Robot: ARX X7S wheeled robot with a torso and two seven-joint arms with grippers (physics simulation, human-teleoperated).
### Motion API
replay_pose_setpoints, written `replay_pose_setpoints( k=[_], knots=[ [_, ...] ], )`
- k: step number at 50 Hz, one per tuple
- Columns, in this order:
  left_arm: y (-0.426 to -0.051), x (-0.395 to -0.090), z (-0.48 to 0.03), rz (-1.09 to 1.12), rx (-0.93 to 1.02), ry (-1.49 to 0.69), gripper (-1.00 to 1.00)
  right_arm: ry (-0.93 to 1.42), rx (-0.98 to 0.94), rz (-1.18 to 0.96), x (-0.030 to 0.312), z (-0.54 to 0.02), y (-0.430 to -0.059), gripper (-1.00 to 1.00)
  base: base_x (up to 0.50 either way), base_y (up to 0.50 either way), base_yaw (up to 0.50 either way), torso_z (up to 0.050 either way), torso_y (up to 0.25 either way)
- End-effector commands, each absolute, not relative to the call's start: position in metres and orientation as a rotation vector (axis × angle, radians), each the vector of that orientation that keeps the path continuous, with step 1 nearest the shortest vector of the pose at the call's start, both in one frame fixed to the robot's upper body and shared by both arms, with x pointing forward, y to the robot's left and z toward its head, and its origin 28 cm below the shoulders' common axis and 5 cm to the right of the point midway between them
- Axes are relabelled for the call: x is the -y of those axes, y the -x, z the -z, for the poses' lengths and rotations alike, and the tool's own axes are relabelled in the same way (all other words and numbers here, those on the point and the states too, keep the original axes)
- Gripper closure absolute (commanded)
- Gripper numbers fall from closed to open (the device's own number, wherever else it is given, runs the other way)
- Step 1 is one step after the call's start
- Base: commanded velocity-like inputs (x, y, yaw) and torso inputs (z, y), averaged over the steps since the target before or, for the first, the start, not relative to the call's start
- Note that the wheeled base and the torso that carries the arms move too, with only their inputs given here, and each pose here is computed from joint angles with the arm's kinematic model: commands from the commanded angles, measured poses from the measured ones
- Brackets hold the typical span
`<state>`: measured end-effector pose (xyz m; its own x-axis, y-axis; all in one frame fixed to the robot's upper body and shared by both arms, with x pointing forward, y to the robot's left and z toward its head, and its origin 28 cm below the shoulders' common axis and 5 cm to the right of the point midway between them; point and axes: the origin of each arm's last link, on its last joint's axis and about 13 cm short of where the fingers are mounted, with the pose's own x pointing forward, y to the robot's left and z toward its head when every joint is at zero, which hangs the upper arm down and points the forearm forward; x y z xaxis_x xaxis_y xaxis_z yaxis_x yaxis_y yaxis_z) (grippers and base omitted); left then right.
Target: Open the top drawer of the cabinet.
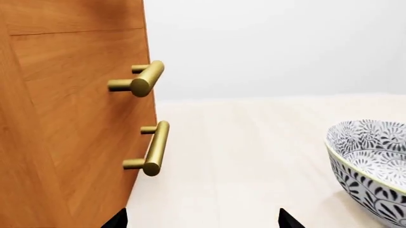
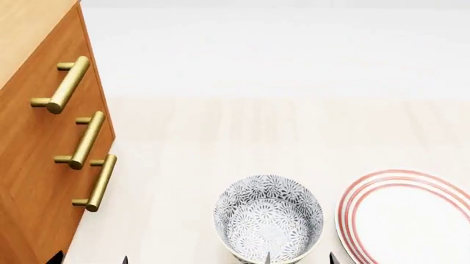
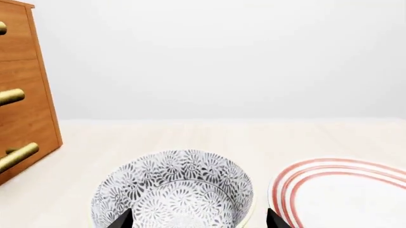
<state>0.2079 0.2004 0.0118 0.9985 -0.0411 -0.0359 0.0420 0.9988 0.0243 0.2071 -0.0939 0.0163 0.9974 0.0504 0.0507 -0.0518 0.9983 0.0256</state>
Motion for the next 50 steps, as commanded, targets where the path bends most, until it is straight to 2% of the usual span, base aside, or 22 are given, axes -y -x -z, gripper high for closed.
replay_pose_setpoints(
  k=[1, 7, 12, 14, 23, 37, 50],
  knots=[
    [-0.212, -0.203, -0.012, 0.007, -0.035, -0.037, -1.0, -0.027, 0.052, -0.049, 0.094, -0.017, -0.209, -1.0, 0.0, 0.0, 0.0, 0.0, 0.0],
    [-0.218, -0.208, -0.013, -0.037, -0.06, -0.171, -1.0, -0.029, 0.048, -0.046, 0.094, -0.018, -0.208, -1.0, 0.0, 0.0, 0.0, 0.0, 0.0],
    [-0.228, -0.213, -0.014, 0.001, -0.058, -0.409, -1.0, -0.031, 0.044, -0.042, 0.094, -0.017, -0.208, -1.0, 0.0, 0.0, 0.0, 0.0, 0.0],
    [-0.234, -0.213, -0.016, 0.035, -0.051, -0.569, -1.0, -0.032, 0.043, -0.041, 0.094, -0.017, -0.208, -1.0, 0.0, 0.0, 0.0, 0.0, 0.0],
    [-0.258, -0.22, -0.026, 0.026, 0.005, -0.861, -1.0, -0.03, 0.039, -0.038, 0.095, -0.016, -0.209, -1.0, 0.0, 0.0, 0.0, 0.0, 0.0],
    [-0.261, -0.225, -0.034, 0.093, 0.03, -1.338, -1.0, -0.029, 0.035, -0.041, 0.094, -0.014, -0.209, -1.0, 0.0, 0.0, 0.0, 0.0, 0.0],
    [-0.257, -0.229, -0.054, 0.088, 0.03, -1.505, -1.0, -0.029, 0.032, -0.042, 0.094, -0.014, -0.208, -1.0, 0.0, 0.0, 0.0, 0.0, 0.0]
  ],
)
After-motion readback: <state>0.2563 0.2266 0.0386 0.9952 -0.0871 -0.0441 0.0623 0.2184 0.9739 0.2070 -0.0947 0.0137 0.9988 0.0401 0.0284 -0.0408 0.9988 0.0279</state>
